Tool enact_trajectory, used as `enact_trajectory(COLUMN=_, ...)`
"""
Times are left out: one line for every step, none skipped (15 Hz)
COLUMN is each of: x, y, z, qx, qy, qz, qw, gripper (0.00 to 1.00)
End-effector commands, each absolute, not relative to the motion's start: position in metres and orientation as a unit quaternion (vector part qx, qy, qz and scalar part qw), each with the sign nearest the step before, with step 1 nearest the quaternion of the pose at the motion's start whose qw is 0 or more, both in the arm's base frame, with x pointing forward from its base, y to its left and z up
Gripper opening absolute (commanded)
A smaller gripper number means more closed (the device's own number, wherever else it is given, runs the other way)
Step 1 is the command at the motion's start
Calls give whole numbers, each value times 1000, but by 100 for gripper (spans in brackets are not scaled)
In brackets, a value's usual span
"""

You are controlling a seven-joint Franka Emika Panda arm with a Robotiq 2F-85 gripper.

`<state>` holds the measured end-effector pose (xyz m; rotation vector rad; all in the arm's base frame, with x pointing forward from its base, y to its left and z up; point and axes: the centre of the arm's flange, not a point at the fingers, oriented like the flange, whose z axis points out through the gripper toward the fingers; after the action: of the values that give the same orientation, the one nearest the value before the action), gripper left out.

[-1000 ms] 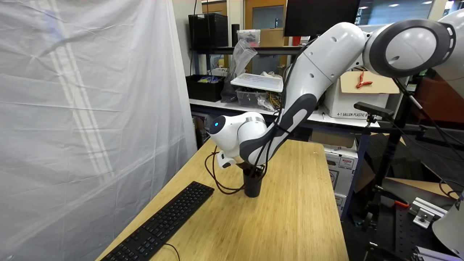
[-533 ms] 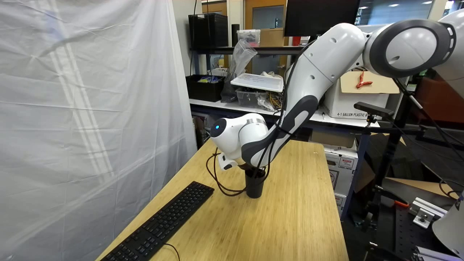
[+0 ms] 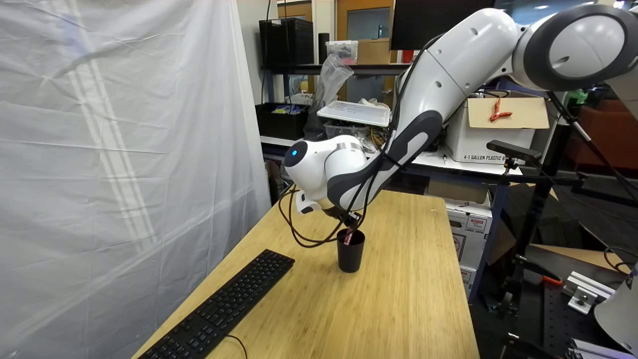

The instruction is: Remove the orange marker from the black cup

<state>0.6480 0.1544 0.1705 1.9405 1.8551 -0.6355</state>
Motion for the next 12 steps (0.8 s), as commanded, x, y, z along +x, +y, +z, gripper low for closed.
enact_trajectory(x=636, y=156, z=217, qx=723, qy=622, qz=-233, qw=191, gripper=5)
enact_trajectory(x=635, y=157, z=228, qx=729, qy=612, qz=-239, qw=193, gripper=5)
enact_trajectory(x=634, y=158, z=237, qx=736, qy=601, qz=-244, qw=192, gripper=5)
enact_trajectory(x=631, y=158, z=245, qx=740, qy=593, qz=-249, qw=195, gripper=5)
enact_trajectory(x=629, y=157, z=253, qx=745, qy=584, qz=-254, qw=196, gripper=5)
enact_trajectory(x=627, y=155, z=259, qx=752, qy=577, qz=-255, qw=194, gripper=5)
enact_trajectory(x=627, y=151, z=267, qx=763, qy=567, qz=-247, qw=187, gripper=5)
enact_trajectory(x=627, y=147, z=272, qx=774, qy=556, qz=-240, qw=182, gripper=5)
enact_trajectory(x=627, y=142, z=279, qx=790, qy=542, qz=-227, qw=173, gripper=5)
enact_trajectory(x=628, y=136, z=285, qx=806, qy=527, qz=-212, qw=165, gripper=5)
enact_trajectory(x=629, y=129, z=291, qx=824, qy=508, qz=-198, qw=154, gripper=5)
enact_trajectory(x=630, y=122, z=296, qx=838, qy=491, qz=-185, qw=147, gripper=5)
